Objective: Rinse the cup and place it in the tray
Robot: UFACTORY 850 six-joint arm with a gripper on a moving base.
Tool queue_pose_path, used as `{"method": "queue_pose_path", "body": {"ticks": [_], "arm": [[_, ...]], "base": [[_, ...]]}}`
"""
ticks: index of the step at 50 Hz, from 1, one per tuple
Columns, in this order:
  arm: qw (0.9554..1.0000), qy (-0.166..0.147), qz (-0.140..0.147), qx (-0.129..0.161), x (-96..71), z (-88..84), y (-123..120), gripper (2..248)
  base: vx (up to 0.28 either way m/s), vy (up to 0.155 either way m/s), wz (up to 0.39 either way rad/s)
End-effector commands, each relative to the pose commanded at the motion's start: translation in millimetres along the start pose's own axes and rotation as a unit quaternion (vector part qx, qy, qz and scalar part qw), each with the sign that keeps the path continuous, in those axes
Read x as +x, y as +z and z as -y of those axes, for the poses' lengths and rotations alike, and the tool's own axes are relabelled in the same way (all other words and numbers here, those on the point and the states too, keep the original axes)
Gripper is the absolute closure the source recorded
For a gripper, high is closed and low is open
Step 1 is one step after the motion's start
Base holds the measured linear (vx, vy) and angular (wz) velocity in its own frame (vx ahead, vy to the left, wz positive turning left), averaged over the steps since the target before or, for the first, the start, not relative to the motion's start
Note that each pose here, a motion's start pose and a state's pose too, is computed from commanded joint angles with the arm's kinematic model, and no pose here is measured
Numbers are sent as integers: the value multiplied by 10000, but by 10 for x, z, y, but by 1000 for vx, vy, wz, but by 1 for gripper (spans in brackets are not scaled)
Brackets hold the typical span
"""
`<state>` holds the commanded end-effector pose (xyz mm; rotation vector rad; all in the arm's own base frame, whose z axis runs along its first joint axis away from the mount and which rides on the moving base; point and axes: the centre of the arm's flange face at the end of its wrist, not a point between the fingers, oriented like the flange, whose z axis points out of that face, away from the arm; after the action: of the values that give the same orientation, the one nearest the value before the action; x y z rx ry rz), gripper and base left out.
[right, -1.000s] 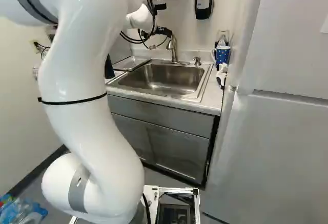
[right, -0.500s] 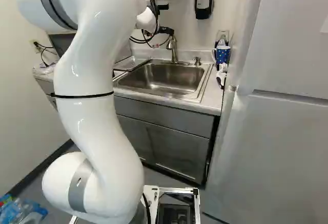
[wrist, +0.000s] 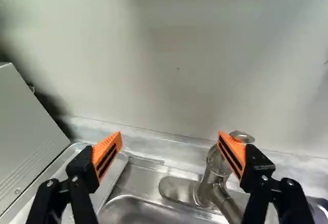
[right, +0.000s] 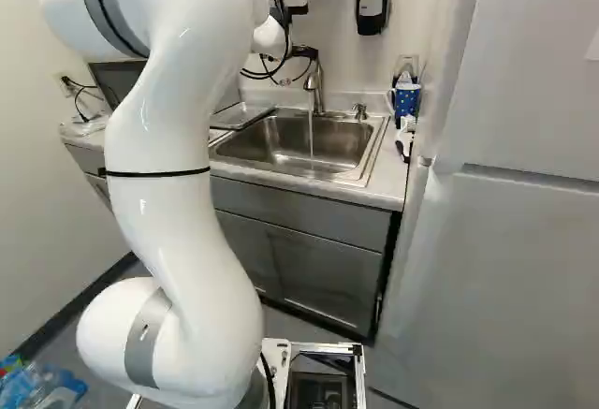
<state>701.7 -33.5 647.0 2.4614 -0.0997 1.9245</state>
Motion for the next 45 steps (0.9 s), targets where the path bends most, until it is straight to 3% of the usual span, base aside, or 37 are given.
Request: {"method": "queue_pose_path", "body": {"ticks": [21,45], "arm": [[10000,-3,-35,-1,4,-2,-37,3],[9998,-177,66,-65,-45,-142,-449,3]], "base": [[0,0,0],[0,0,0]]}}
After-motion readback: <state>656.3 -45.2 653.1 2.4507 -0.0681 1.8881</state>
